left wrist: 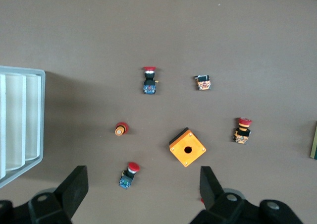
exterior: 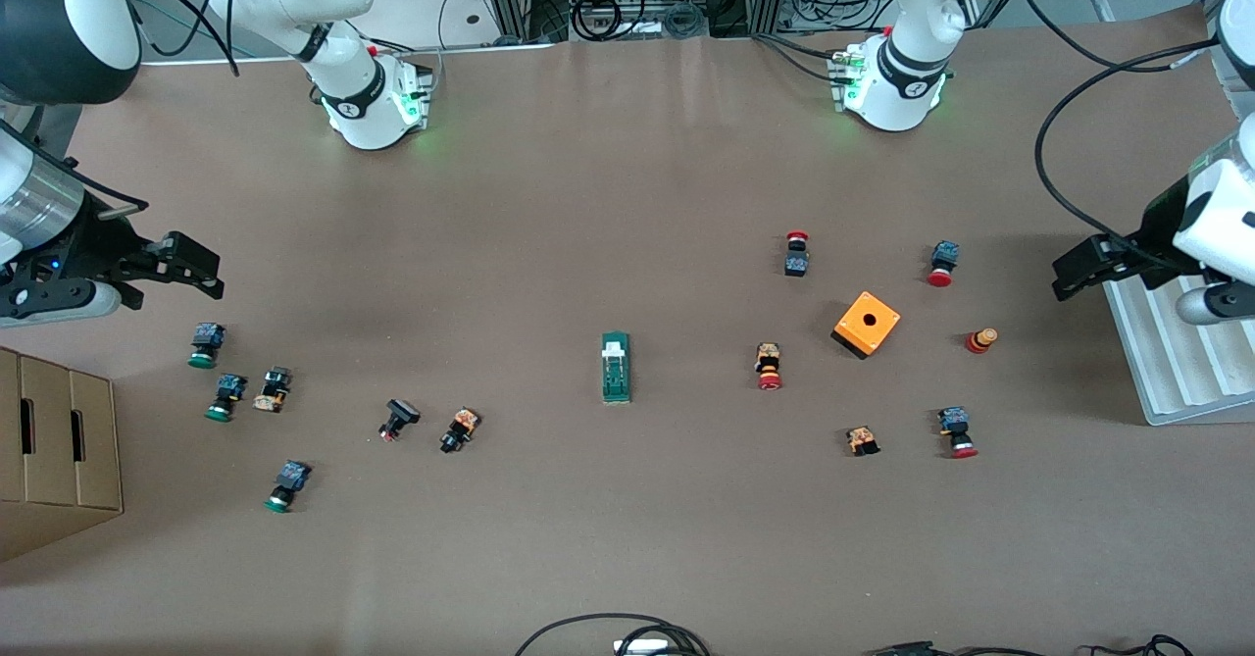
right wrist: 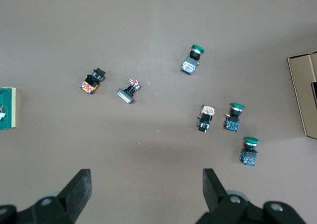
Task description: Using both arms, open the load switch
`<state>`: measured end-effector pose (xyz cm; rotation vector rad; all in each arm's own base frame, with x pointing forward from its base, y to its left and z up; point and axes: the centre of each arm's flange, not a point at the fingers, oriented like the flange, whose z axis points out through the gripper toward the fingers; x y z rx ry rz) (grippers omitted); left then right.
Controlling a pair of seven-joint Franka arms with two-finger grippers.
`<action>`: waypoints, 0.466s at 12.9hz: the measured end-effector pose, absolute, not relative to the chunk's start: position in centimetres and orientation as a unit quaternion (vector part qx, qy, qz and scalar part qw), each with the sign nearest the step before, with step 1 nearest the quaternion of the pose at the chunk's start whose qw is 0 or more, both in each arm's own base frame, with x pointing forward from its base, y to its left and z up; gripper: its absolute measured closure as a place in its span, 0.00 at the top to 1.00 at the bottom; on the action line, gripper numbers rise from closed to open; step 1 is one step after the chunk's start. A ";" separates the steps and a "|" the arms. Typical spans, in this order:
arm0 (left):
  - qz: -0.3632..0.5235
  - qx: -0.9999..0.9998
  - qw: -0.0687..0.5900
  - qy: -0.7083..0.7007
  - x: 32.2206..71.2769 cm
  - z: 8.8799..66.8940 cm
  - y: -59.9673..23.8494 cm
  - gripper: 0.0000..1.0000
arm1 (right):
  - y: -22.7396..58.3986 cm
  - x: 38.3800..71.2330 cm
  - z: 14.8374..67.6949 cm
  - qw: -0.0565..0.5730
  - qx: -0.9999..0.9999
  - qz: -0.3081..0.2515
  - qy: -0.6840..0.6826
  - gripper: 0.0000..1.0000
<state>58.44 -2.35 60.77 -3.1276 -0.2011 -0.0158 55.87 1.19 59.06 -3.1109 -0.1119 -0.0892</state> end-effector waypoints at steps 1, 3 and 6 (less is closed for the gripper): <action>0.003 -0.998 0.005 -0.068 58.3 60.7 -1.7 1.00 | 1.2 55.9 59.1 0.014 -0.999 -0.029 -0.036 1.00; 0.009 -0.997 0.005 -0.075 58.2 60.5 -0.7 1.00 | 1.2 55.9 59.1 0.014 -0.999 -0.029 -0.036 1.00; 0.015 -0.998 0.005 -0.069 57.9 60.6 1.6 1.00 | 1.2 55.9 59.1 0.014 -0.999 -0.029 -0.036 1.00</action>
